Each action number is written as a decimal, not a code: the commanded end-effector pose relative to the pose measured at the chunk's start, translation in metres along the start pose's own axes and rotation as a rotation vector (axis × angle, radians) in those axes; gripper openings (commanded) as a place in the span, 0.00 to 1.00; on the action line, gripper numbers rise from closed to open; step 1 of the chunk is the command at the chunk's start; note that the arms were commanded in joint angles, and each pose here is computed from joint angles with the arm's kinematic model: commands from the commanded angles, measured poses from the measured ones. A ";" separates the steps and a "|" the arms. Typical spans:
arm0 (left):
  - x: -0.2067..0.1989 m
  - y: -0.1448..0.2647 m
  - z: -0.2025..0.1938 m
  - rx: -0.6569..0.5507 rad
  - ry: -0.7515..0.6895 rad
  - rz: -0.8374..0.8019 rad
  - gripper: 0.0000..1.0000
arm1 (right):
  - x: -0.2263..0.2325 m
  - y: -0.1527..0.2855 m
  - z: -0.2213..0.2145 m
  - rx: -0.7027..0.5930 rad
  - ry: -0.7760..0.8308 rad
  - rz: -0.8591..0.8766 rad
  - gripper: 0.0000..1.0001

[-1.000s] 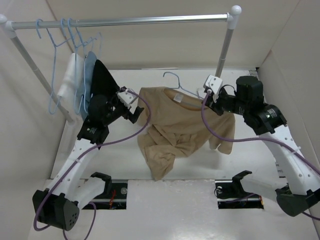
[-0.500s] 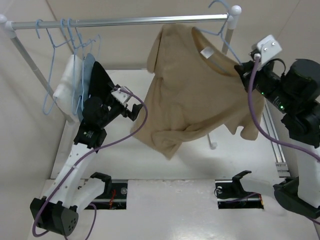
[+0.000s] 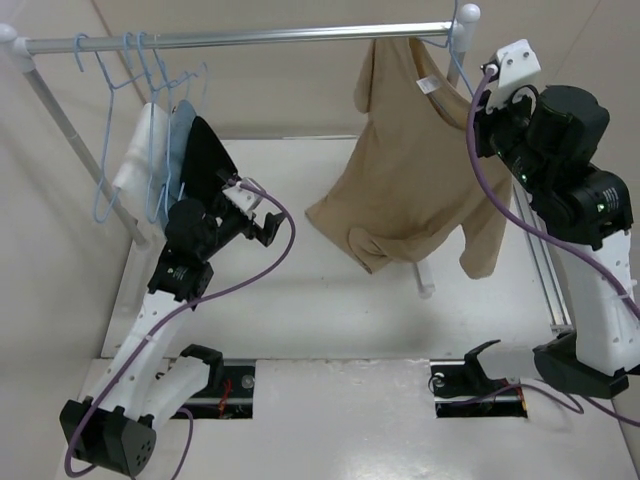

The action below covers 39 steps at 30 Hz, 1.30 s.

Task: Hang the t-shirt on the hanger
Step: Hang the hanger with tshirt onto the clothesline

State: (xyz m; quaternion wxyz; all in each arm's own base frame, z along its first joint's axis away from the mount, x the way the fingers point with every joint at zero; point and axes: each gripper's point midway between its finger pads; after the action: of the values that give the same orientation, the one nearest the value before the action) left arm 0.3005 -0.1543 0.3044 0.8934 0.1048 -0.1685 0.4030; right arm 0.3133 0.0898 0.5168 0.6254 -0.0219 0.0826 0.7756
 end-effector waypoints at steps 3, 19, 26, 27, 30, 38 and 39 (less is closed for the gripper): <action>-0.002 0.003 0.009 -0.045 -0.014 0.004 1.00 | -0.023 0.002 0.036 -0.149 -0.107 -0.121 0.00; -0.006 0.004 0.006 -0.049 -0.015 -0.005 1.00 | 0.018 -0.015 -0.013 -0.059 -0.189 0.045 0.19; -0.013 0.004 -0.001 -0.041 0.011 -0.030 1.00 | 0.015 0.012 0.010 -0.137 -0.077 0.095 0.85; -0.013 0.004 -0.001 -0.041 0.011 -0.030 1.00 | 0.015 0.012 0.010 -0.137 -0.060 0.094 0.91; -0.013 0.004 -0.001 -0.041 0.011 -0.030 1.00 | 0.005 0.038 0.033 -0.223 -0.010 0.088 1.00; -0.015 0.004 -0.020 0.004 0.036 -0.010 1.00 | -0.066 0.097 0.033 -0.377 -0.108 -0.272 1.00; -0.017 0.003 -0.029 0.020 0.042 -0.005 1.00 | -0.069 0.089 0.012 -0.338 -0.116 -0.315 1.00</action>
State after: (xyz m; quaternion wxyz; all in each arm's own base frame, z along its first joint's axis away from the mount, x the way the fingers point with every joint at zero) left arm 0.2946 -0.1548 0.2705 0.8998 0.1189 -0.1427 0.3948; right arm 0.2424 0.0423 0.5473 0.6587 -0.0946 -0.0512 0.7447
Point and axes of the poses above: each gripper's point midway between its finger pads, its own y axis back along the fingers, its own x axis along the line the jaws close on, z = x × y, and after that the axes turned 9 degrees about -y, right-handed
